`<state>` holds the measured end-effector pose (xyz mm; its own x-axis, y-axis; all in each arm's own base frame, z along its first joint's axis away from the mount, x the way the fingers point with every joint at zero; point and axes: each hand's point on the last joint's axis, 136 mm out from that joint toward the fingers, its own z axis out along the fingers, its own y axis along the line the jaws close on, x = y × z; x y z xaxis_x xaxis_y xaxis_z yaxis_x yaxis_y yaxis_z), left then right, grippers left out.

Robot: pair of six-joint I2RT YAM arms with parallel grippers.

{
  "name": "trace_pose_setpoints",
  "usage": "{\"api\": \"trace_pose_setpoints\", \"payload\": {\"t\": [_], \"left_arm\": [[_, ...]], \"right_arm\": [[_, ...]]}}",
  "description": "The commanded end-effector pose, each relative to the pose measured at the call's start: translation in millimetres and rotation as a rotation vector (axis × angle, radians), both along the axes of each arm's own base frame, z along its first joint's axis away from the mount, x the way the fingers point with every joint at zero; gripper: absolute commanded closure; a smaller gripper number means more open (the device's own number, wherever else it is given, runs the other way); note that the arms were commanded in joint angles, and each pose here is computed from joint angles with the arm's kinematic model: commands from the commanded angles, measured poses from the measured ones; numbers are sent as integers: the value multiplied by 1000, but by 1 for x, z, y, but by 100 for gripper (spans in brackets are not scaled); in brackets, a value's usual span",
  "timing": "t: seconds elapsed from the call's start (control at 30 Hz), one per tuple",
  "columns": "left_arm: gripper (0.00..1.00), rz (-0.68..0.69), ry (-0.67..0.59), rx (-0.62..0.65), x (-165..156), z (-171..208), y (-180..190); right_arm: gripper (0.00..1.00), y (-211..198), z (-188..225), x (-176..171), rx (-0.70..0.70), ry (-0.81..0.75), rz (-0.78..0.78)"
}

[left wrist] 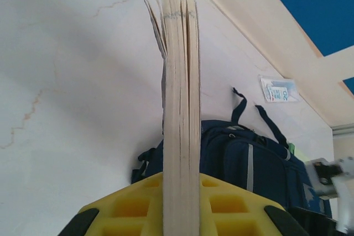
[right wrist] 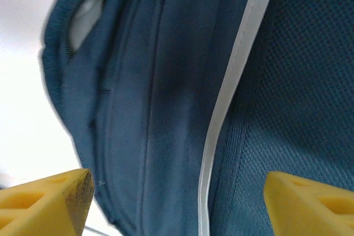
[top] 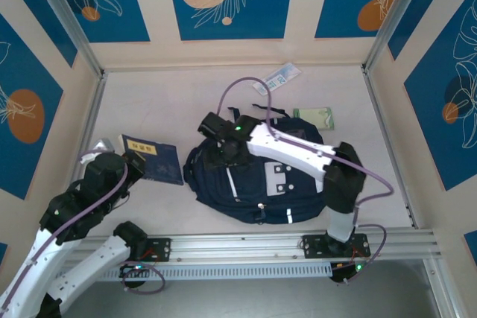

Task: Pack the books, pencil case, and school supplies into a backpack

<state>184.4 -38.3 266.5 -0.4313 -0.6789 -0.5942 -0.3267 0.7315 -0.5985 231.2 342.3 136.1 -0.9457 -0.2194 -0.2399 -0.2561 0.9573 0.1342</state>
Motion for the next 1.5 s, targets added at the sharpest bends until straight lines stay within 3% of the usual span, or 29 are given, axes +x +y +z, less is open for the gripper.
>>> {"api": "trace_pose_setpoints", "payload": {"t": [0.0,0.27,0.33,0.43,0.5,0.57,0.73,0.83,0.97,1.07,1.13,1.27,1.47], "left_arm": [[100,69,-6,41,-10,2,21],[100,74,-1,46,-15,-2,26],[100,78,-3,47,-16,-2,27],[100,81,-7,53,-15,-1,28],[100,77,-7,57,-14,-2,27],[100,69,-5,53,-11,-3,23],[100,1,-17,56,4,5,4],[100,-54,-22,65,15,12,-11],[98,-173,-65,24,28,23,-41],[97,-253,-92,-29,37,30,-64],[97,-301,-117,-69,41,34,-78],[98,-384,-163,-150,46,43,-102],[100,-505,-90,-314,54,22,-146]], "right_arm": [[23,-22,-11,5,-234,-35,-5],[31,-13,-42,14,-354,-3,-24],[41,-18,-48,14,-385,2,-35],[67,-20,-50,11,-370,17,-41],[91,-19,-41,13,-322,-6,-28],[100,-12,-28,15,-231,-21,22],[100,-1,35,14,52,-85,178],[100,-5,78,10,339,0,182],[100,-22,139,11,831,63,184],[100,-43,158,19,1069,148,144],[100,-52,166,20,1155,188,159],[100,-64,178,18,1175,115,183],[100,-78,196,27,1252,50,125]]}}
